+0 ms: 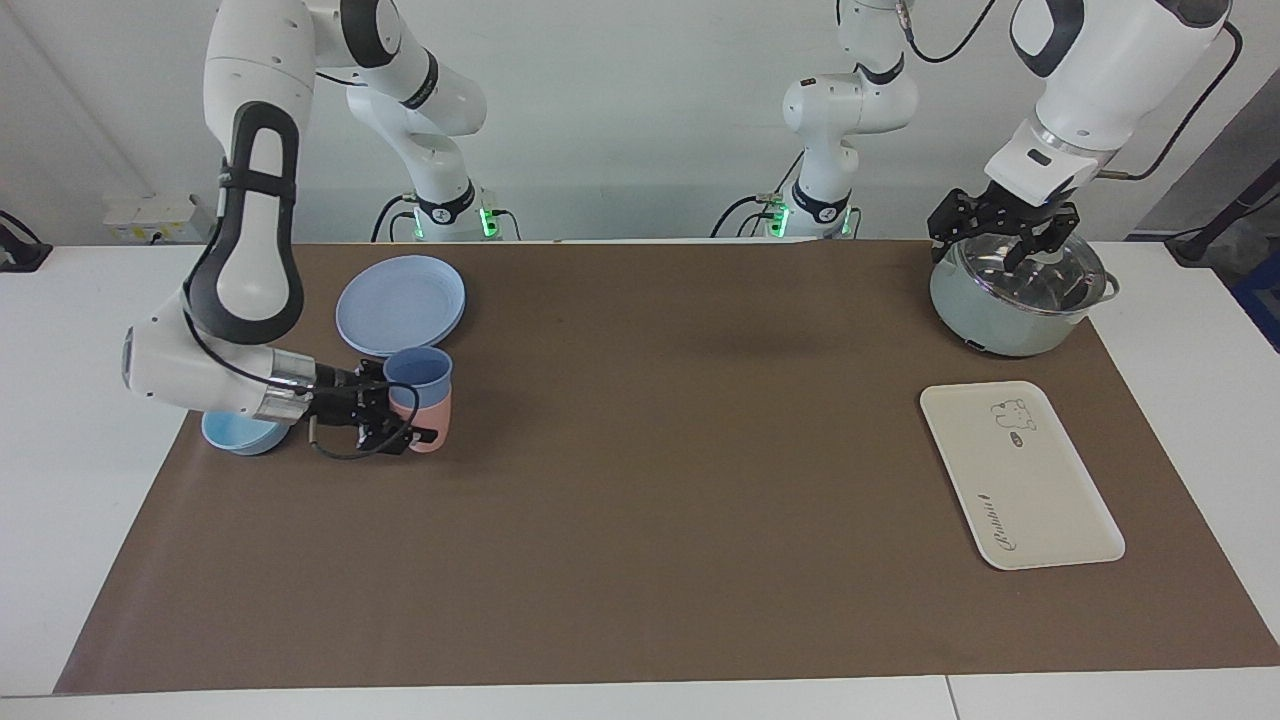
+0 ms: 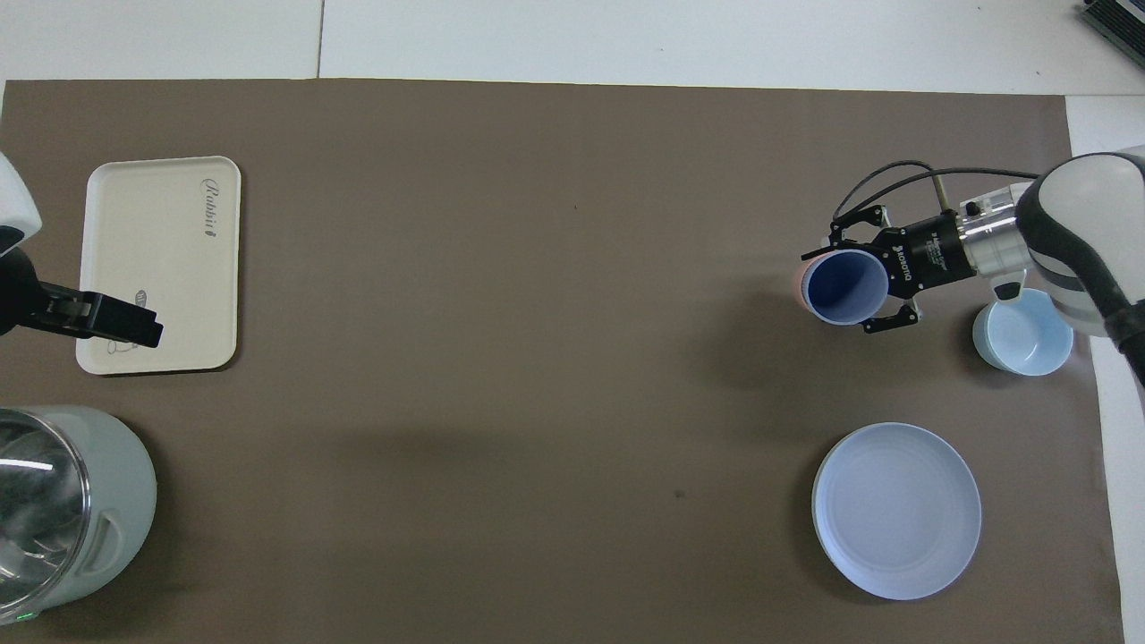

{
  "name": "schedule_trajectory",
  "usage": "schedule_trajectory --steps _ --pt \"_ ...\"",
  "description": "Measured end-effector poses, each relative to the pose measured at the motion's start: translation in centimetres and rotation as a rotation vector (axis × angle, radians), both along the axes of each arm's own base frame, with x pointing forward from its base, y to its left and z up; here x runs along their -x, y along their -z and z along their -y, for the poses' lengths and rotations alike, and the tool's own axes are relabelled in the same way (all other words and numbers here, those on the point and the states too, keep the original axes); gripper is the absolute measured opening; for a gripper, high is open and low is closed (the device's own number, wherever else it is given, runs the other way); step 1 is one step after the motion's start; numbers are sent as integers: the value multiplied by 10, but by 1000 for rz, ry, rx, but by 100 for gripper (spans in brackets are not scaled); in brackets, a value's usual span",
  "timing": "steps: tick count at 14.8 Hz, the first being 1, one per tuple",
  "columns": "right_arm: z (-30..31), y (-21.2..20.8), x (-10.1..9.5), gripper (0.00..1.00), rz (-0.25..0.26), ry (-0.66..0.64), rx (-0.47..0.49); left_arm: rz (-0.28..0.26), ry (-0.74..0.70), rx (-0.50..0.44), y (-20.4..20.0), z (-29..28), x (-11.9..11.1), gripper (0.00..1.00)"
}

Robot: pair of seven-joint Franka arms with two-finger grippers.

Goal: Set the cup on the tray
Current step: 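Lift the nested cups with the right gripper toward the table center, then hold the cups up while the left gripper reaches toward the blue cup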

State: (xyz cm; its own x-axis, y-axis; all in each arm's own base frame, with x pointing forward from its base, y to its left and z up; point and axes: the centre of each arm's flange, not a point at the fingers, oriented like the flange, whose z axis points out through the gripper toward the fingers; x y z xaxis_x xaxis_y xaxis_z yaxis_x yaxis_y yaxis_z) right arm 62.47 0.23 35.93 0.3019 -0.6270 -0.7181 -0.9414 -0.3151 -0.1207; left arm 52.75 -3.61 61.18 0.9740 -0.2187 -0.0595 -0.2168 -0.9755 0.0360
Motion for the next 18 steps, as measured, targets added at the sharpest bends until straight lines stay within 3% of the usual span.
schedule_trajectory --steps 4,11,15,18 --pt "-81 -39 12 80 -38 23 50 0 0 0 0 0 0 100" --pt "-186 -68 21 80 -87 158 119 12 -17 0 -1 -3 -1 100" --pt "-231 -88 31 80 -82 168 121 115 -211 9 -3 31 -11 100" --pt "-257 -124 44 80 -56 161 104 173 -387 95 7 87 -13 100"
